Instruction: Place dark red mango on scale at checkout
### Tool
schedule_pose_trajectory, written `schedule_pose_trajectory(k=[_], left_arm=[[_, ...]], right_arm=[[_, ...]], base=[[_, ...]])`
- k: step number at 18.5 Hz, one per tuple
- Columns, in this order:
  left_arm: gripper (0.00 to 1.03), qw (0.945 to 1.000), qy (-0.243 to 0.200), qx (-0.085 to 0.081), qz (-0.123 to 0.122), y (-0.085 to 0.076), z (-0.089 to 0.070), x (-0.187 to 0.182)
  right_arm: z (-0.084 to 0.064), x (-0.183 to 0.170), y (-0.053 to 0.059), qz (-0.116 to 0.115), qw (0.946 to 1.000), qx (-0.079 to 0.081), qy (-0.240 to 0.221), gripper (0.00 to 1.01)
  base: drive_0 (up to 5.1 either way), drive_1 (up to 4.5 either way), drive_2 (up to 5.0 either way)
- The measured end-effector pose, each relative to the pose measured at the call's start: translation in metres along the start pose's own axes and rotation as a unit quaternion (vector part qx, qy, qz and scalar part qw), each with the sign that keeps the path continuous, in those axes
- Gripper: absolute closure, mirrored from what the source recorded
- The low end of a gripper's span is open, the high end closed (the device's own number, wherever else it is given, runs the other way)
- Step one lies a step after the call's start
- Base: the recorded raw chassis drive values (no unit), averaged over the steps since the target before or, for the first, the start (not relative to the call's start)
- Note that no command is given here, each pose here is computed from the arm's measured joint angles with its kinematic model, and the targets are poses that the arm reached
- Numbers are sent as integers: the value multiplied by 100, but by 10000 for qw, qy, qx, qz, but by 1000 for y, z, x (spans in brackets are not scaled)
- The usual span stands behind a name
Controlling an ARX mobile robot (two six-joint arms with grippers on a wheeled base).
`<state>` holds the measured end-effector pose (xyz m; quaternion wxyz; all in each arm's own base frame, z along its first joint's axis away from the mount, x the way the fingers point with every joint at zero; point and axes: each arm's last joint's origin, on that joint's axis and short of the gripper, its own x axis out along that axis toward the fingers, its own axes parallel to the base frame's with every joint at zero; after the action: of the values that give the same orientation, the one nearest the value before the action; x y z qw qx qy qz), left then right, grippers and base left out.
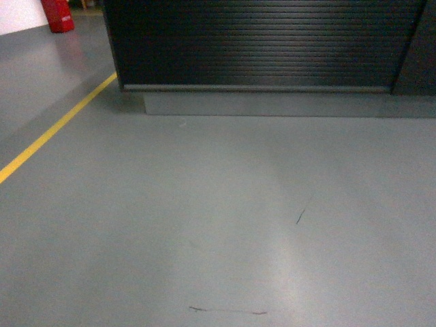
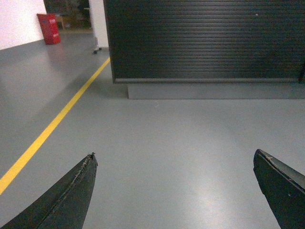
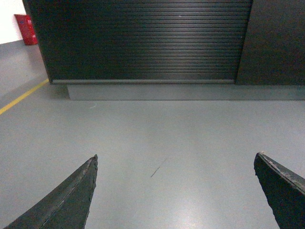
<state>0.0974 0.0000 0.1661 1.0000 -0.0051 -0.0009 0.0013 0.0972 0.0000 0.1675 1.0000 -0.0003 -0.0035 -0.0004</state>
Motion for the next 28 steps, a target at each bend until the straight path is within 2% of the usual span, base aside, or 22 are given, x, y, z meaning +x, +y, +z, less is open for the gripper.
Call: schedule_pose_trajectory(k=[13,28], left_arm=[[5,10000,10,0,-17,0,0,0],[5,10000,-7,0,-17,0,0,0]], right_arm=[[0,0,0,2,10000,0,21,3],[0,0,0,2,10000,0,10,3]], base=[[0,423,-423],[1,304,-302]])
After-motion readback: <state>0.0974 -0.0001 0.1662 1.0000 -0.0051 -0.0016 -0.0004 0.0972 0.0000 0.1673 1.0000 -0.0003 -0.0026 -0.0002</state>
